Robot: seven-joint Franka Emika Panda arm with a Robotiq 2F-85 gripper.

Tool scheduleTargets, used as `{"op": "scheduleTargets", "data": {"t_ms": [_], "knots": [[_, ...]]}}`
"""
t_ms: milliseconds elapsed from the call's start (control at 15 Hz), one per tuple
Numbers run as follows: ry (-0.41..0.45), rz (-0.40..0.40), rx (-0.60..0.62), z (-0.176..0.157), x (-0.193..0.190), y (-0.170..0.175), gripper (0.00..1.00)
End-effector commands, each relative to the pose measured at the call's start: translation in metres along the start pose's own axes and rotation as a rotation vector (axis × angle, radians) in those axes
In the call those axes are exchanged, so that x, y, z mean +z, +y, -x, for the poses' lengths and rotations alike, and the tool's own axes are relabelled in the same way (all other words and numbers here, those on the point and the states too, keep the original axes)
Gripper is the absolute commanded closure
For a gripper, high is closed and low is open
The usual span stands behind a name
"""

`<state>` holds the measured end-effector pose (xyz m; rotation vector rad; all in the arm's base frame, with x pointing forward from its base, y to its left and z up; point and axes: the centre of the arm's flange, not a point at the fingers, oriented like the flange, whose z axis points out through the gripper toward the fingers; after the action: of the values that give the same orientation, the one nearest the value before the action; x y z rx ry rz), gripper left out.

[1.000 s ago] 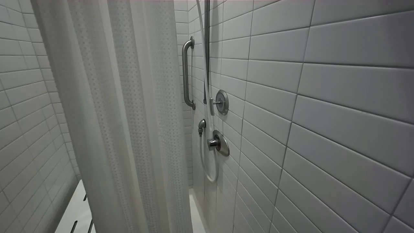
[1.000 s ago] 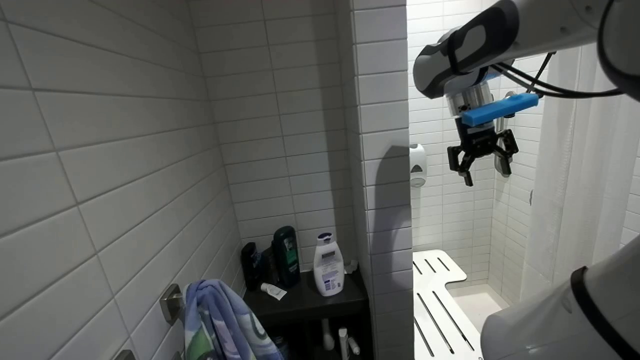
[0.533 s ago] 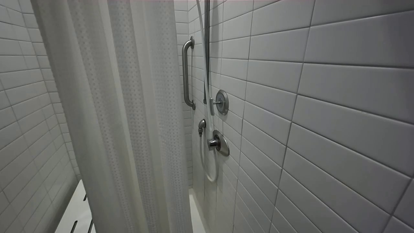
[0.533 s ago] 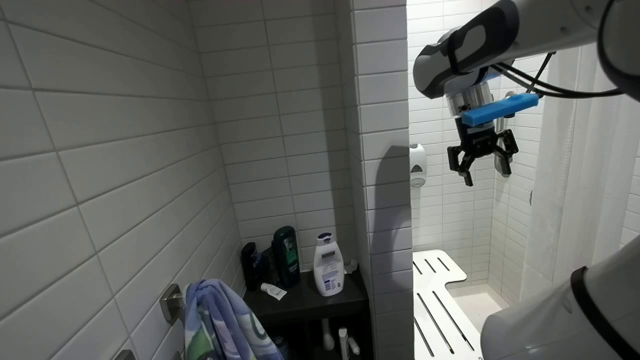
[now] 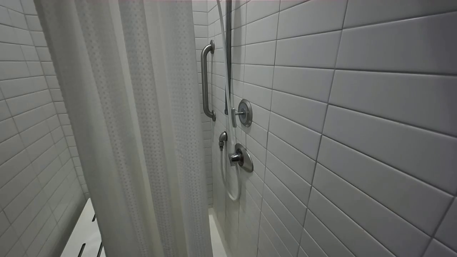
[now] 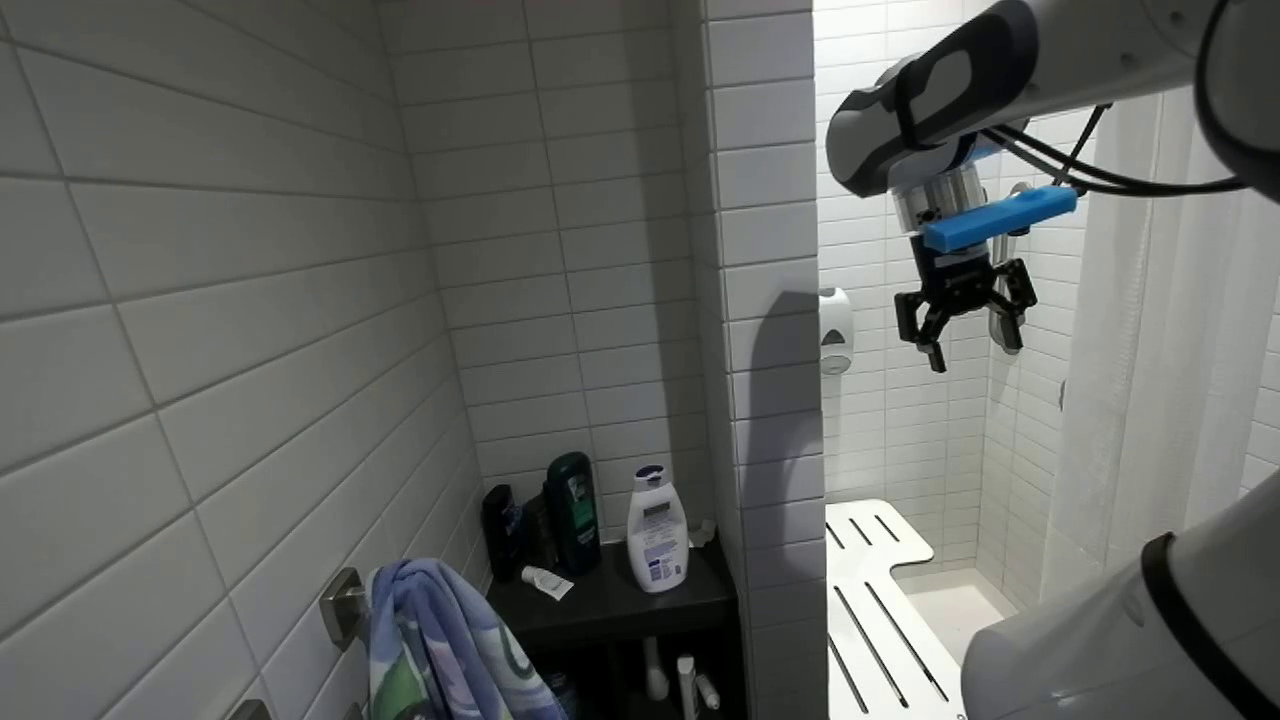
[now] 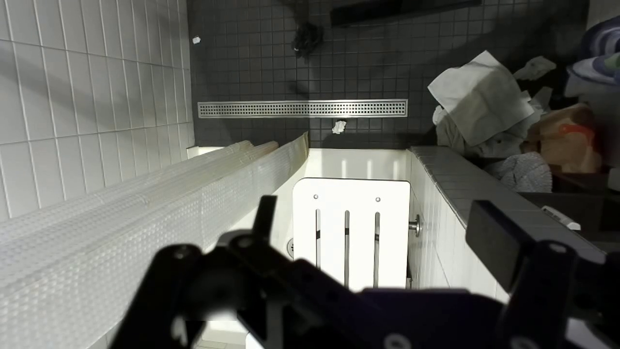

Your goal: Pull the curtain to the left

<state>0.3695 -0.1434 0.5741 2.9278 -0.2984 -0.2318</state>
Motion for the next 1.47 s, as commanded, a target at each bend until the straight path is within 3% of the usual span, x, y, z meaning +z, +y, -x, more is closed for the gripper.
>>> {"op": "scheduleTargets", "data": {"t_ms": [0, 400, 733, 1133, 1400], "knots": [[0.000, 0.000, 0.000, 0.000, 0.000, 0.000, 0.00], [0.000, 0.027, -0.009, -0.008, 0.001, 0.005, 0.00], [0.049, 0.125, 0.005, -0.029, 0.005, 0.017, 0.00], [0.151, 0.331, 0.040, -0.068, 0.010, 0.041, 0.00], [0.204, 0.543, 0.094, -0.092, 0.008, 0.068, 0.00]]}}
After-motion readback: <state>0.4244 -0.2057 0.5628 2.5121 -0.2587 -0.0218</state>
